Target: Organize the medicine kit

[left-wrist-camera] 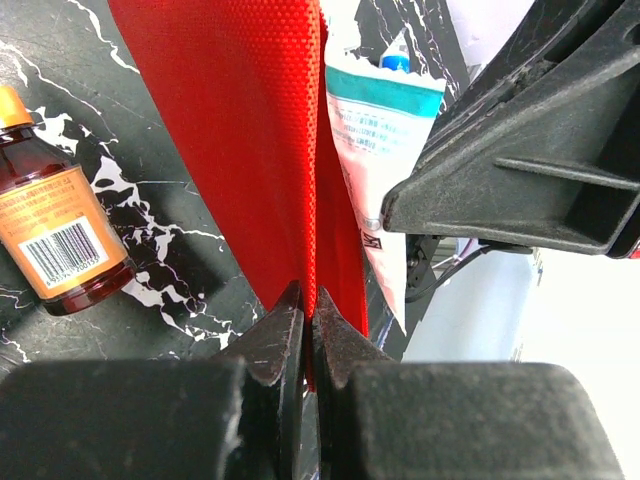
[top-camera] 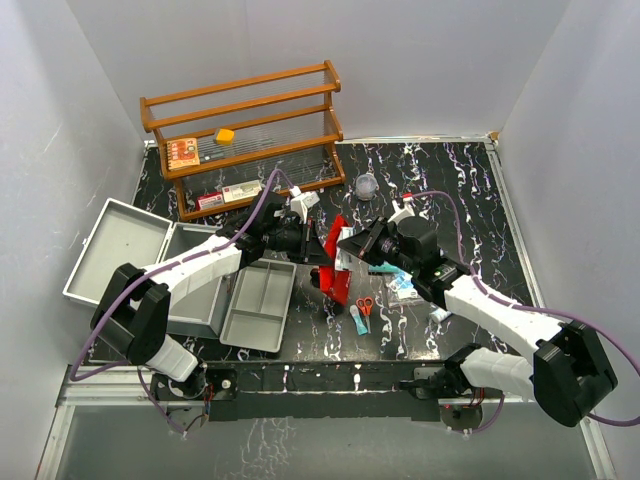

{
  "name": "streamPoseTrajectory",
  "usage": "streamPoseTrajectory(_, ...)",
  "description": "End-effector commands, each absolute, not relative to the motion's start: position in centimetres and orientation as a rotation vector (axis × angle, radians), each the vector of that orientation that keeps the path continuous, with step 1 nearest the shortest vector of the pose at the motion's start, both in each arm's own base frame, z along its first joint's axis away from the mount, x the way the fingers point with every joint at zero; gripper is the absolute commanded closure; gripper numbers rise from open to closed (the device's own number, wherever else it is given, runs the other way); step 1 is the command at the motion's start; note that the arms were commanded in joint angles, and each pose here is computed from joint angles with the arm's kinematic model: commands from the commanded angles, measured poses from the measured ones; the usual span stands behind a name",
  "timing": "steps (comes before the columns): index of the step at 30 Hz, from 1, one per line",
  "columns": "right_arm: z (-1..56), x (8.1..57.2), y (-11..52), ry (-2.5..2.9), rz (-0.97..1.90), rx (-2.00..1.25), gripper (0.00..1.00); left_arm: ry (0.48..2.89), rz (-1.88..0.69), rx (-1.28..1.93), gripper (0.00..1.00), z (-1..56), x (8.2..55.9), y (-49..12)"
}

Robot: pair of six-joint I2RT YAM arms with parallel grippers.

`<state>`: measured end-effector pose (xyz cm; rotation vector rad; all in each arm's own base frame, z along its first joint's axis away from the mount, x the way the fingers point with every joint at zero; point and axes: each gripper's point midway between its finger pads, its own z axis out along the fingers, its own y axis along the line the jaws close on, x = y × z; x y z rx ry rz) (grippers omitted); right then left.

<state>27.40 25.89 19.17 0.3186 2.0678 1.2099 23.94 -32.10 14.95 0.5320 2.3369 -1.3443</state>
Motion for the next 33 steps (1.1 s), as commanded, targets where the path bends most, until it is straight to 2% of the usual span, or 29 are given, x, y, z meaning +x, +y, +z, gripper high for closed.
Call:
streamPoseTrajectory(1,22.5,28.1,26.5,1.965,1.284,0.302,1.00,2.292,-1.389,0.568,1.00,16.2,23.5,-32.6)
streamPoseTrajectory(11,26.1,26.1,27.5,1.877,1.411,0.127,1.00,2.305,-1.378,0.540,1.00,16.1,23.8,-32.5)
streamPoseTrajectory(24,27.5,26.8,27.9,1.808,1.469,0.161,1.00,2.282,-1.447,0.539,1.00,17.0,23.2,-32.9)
streamPoseTrajectory(28,26.9,27.2,27.6,1.814,1.435,0.192,1.00,2.275,-1.452,0.536,1.00,17.2,23.2,-32.9)
streamPoseTrajectory(33,23.5,27.1,26.8,1.931,1.333,0.228,1.00,2.253,-1.464,0.548,1.00,17.7,23.1,-33.0)
